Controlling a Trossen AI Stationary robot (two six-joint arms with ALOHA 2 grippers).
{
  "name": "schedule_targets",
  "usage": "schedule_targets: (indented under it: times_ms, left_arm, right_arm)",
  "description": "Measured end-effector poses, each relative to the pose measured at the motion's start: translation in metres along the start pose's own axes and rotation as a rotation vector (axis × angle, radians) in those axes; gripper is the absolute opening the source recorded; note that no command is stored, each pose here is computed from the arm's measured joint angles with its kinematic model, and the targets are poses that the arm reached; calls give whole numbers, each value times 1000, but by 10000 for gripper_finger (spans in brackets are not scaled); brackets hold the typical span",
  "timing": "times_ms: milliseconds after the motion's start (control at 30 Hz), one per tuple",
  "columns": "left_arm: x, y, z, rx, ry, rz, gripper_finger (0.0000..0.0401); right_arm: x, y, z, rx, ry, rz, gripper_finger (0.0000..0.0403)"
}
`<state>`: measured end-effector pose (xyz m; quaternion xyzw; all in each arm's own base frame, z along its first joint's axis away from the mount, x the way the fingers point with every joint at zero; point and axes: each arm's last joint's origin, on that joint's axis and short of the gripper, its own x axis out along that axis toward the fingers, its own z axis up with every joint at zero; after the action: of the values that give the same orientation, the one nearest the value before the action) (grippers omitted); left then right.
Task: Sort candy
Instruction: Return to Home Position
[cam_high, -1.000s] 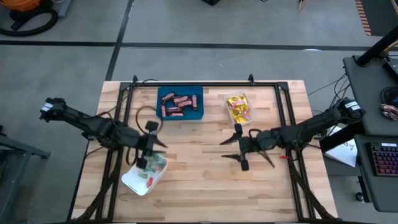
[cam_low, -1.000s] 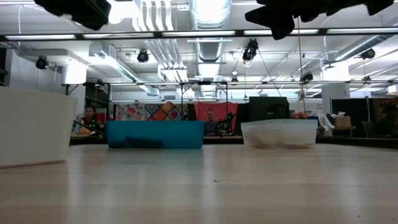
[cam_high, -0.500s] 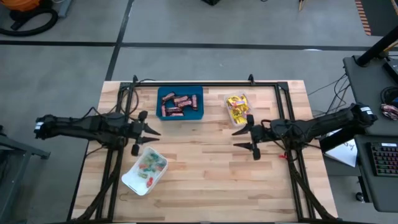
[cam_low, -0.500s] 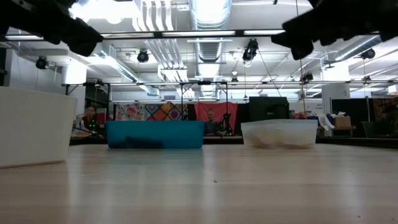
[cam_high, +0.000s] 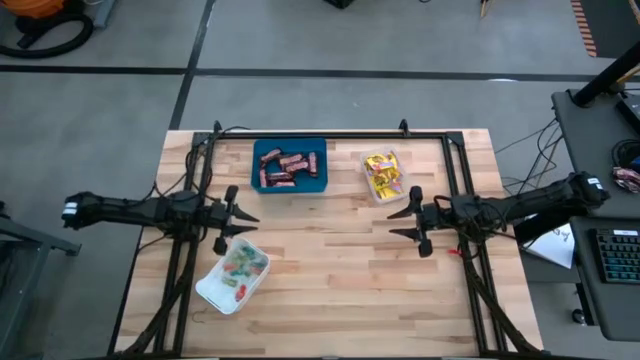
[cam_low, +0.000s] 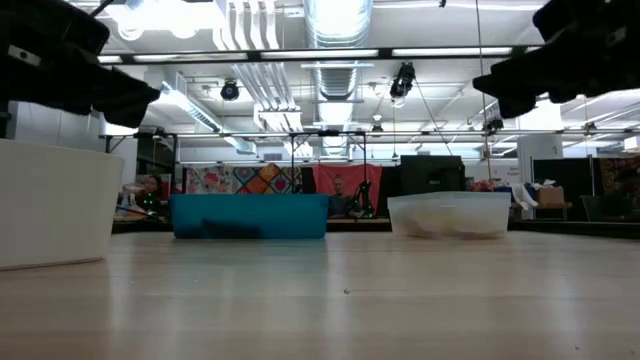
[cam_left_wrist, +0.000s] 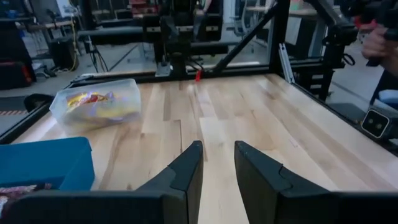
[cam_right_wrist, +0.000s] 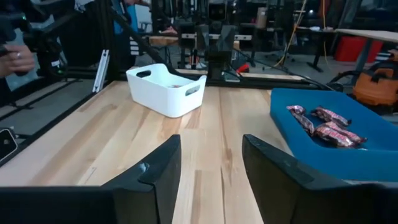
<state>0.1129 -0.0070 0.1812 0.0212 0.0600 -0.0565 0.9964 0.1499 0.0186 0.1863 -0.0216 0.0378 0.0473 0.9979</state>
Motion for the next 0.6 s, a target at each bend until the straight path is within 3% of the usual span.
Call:
schedule_targets:
  times_ms: [233,433,500,600]
  left_arm:
    - [-1,-1,-24,-9,-10,1,77]
    - [-3,0,-19,-31,-55,27,77]
    - [-4,2,-18,-105,-63,110,77]
    - [-6,9,-21,-281,-47,354,77]
  right_arm:
    - [-13,-1,-14,-38,-30,-24,142]
    - [-20,-2,-24,-90,-25,-73,124]
    - [-21,-2,-23,-112,-34,-74,119]
    - [-21,-2,-23,-100,-33,-74,114]
